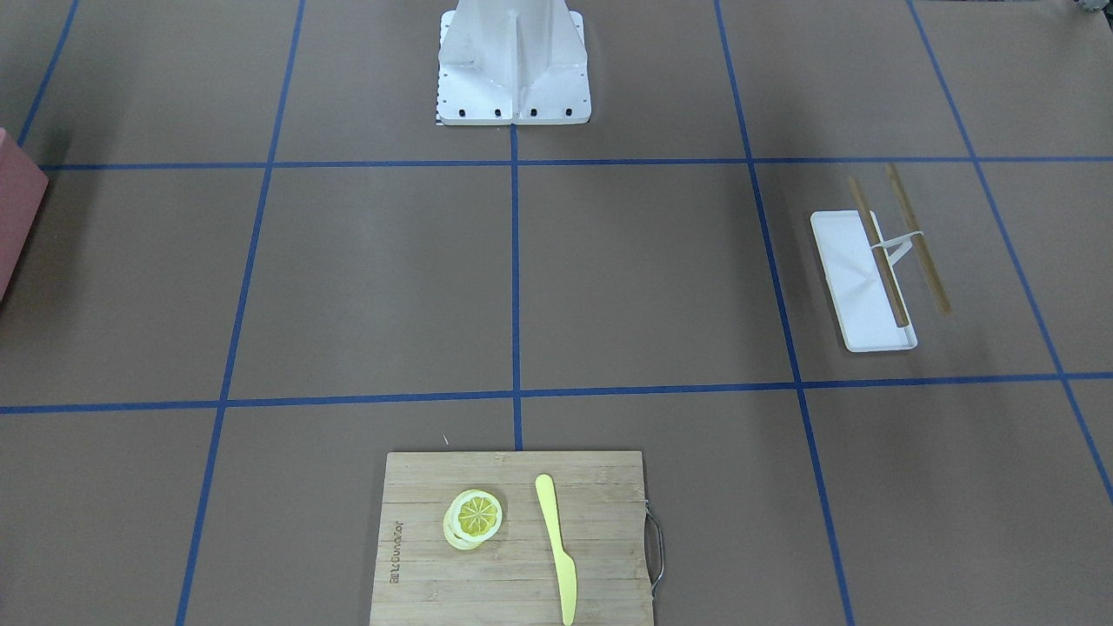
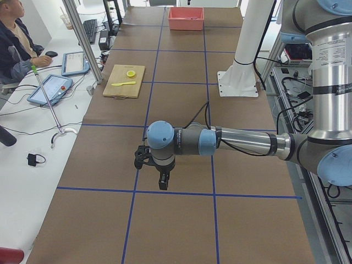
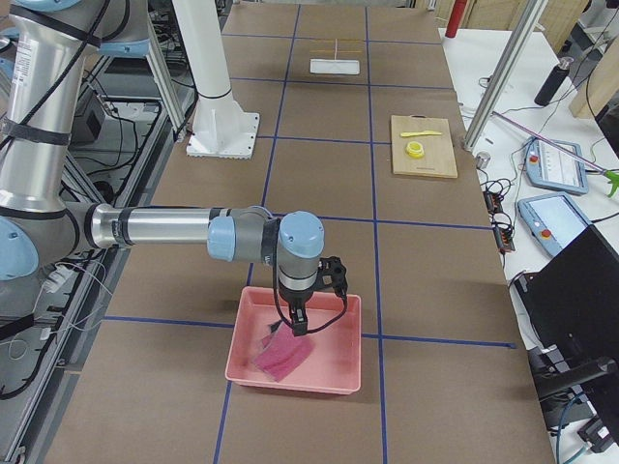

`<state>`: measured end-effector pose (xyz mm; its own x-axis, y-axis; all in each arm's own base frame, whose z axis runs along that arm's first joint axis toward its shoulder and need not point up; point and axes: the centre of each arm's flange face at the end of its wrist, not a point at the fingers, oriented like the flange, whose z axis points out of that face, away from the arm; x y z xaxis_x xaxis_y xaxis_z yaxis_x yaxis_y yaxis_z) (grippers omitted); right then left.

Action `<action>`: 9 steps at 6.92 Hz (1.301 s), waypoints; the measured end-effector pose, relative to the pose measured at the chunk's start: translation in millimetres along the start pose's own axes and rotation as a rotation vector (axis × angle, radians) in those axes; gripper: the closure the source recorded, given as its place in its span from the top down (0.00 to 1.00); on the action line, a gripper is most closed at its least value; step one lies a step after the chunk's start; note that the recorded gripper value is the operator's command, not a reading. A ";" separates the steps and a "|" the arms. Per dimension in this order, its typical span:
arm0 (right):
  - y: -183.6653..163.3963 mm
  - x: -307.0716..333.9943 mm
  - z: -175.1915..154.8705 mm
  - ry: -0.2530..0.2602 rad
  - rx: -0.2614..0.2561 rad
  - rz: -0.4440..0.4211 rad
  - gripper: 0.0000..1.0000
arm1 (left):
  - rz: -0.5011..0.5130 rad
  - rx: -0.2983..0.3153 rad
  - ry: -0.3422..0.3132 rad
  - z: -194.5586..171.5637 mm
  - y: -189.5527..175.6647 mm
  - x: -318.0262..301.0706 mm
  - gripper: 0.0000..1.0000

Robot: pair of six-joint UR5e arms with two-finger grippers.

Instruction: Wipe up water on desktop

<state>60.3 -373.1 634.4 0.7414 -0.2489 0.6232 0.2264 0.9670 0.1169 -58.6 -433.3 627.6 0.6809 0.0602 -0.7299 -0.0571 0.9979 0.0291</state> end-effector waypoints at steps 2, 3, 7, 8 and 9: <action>-1.1 -1.5 -4.5 0.003 0.011 -0.003 1.00 | -0.006 -0.002 -0.002 5.2 2.9 -5.8 0.98; -0.3 -0.2 -4.2 0.004 0.010 0.000 1.00 | 0.009 0.013 -0.002 0.8 0.4 -1.0 0.98; -3.3 13.0 2.5 -0.002 0.011 0.016 1.00 | 0.066 0.063 -0.004 -5.7 1.9 9.2 0.98; -0.1 16.7 1.9 -0.005 0.015 0.027 1.00 | 0.063 0.060 -0.004 -2.8 1.0 6.9 0.98; -0.4 17.0 1.2 -0.019 0.022 0.031 1.00 | 0.072 0.069 -0.004 -6.7 -2.0 10.5 0.98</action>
<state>72.0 -377.6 645.9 0.7355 -0.2179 0.6415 0.1897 0.9752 0.1137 -56.3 -434.9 615.3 0.6801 0.1316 -0.7212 -0.0552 0.9902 0.1286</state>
